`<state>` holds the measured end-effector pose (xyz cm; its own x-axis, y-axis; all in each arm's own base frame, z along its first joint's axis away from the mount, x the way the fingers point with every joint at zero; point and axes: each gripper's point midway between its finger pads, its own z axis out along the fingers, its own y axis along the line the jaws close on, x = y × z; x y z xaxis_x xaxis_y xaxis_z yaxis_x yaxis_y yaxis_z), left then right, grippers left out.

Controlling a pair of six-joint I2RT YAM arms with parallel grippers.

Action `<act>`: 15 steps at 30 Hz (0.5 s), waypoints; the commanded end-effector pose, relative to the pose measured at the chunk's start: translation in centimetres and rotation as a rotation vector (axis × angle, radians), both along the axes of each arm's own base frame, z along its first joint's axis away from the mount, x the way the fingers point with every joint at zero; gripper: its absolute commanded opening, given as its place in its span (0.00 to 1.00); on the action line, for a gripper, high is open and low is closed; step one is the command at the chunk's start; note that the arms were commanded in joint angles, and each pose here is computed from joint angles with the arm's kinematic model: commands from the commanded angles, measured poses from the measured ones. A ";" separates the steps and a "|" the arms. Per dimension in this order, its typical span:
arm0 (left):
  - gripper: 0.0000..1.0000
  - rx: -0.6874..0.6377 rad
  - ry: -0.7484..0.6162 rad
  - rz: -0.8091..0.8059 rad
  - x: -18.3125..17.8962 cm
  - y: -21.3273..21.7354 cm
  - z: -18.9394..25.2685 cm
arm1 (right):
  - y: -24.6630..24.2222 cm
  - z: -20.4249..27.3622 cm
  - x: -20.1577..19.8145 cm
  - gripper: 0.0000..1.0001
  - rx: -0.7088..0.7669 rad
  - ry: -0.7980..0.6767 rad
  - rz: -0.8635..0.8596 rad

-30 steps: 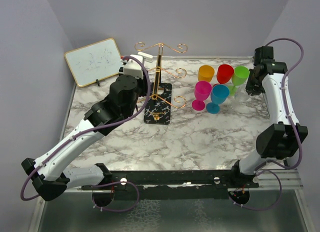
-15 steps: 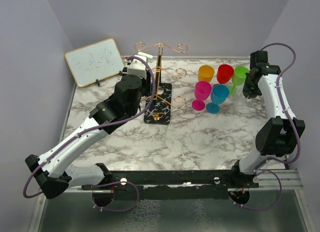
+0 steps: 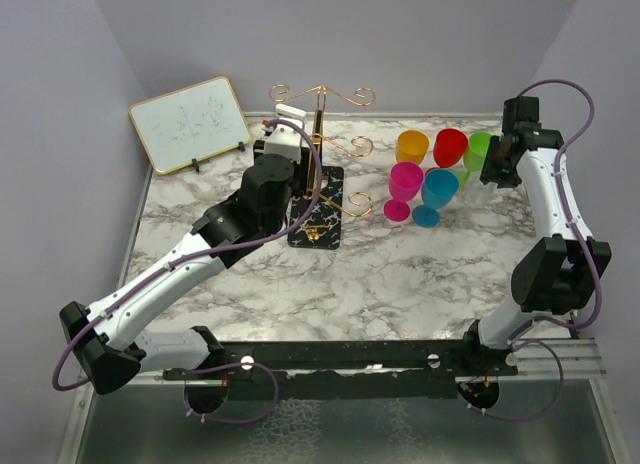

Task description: Take the wine glass off the wine glass rack

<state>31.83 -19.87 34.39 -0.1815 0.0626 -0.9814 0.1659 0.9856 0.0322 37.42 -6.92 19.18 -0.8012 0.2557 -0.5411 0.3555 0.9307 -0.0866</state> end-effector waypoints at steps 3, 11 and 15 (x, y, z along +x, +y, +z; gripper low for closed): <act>0.50 -0.027 -0.050 0.043 0.0 0.8 0.8 | 0.3 5.2 0.6 0.36 -0.001 -0.185 0.020; 0.50 -0.060 -0.114 0.124 -0.1 2.7 0.2 | 3.1 12.4 -0.6 0.41 0.067 -0.467 0.143; 0.64 -0.094 -0.143 0.113 -0.3 2.8 0.7 | 7.2 16.1 -1.9 0.96 0.217 -0.726 0.271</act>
